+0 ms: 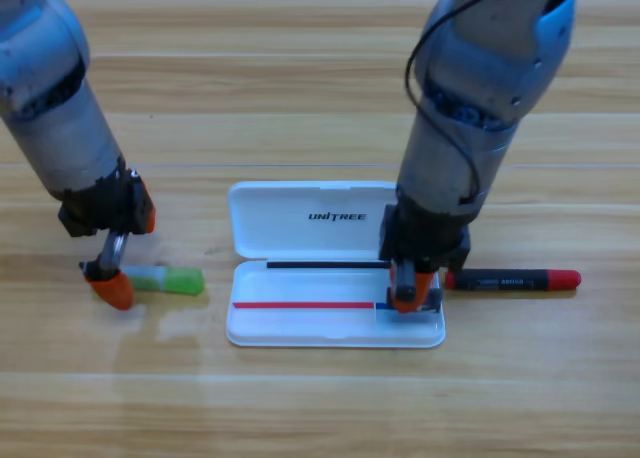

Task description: Clean up eraser and pencils

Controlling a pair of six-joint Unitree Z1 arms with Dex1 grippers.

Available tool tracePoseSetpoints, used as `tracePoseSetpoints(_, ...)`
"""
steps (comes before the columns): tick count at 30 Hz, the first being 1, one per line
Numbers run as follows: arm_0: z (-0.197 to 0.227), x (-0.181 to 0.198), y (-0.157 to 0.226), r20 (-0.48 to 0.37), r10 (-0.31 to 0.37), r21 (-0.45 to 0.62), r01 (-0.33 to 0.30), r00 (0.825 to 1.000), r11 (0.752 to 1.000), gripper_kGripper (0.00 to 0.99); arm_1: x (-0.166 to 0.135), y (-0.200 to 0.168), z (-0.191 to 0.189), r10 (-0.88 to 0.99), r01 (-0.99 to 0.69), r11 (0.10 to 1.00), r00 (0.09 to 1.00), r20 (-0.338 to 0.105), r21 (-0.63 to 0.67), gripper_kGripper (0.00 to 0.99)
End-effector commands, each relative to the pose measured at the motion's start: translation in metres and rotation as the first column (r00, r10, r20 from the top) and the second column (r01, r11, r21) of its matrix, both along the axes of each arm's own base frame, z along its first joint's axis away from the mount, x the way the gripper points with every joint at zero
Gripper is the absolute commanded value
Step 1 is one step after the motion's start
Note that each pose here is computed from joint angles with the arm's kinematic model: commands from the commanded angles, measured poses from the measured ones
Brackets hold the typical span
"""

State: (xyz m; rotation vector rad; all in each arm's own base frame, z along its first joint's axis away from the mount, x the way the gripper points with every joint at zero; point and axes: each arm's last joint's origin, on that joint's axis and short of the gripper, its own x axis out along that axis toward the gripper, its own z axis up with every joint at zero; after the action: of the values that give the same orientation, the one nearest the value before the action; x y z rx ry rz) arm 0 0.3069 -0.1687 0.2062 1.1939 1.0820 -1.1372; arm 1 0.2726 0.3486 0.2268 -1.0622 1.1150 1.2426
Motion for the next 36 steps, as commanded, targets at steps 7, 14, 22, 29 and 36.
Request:
tracePoseSetpoints(7,-0.034,0.004,-0.010,-0.042,-0.018,0.028,0.020,0.999,0.999,0.894,0.000,0.017,-0.039,0.029,-0.032,0.997,0.998,-0.048,-0.065,0.000)
tracePoseSetpoints(14,-0.042,0.006,-0.011,-0.057,-0.019,0.042,0.021,0.998,0.999,0.750,-0.010,0.003,-0.008,0.023,-0.023,0.998,1.000,-0.015,-0.050,0.854)
tracePoseSetpoints(22,-0.040,0.008,-0.011,-0.062,-0.056,0.068,0.060,0.997,0.996,0.000,-0.057,-0.062,0.086,0.014,-0.016,0.999,0.998,0.054,0.032,0.877)
tracePoseSetpoints(29,-0.015,0.005,-0.008,-0.021,-0.017,0.064,0.018,1.000,0.998,0.000,-0.037,-0.111,0.066,-0.005,0.012,0.994,0.998,0.066,-0.105,0.888)
tracePoseSetpoints(36,0.039,0.005,-0.013,-0.002,0.020,0.064,-0.019,1.000,0.998,0.000,0.007,-0.111,0.001,0.020,-0.019,0.986,1.000,0.005,-0.165,0.888)
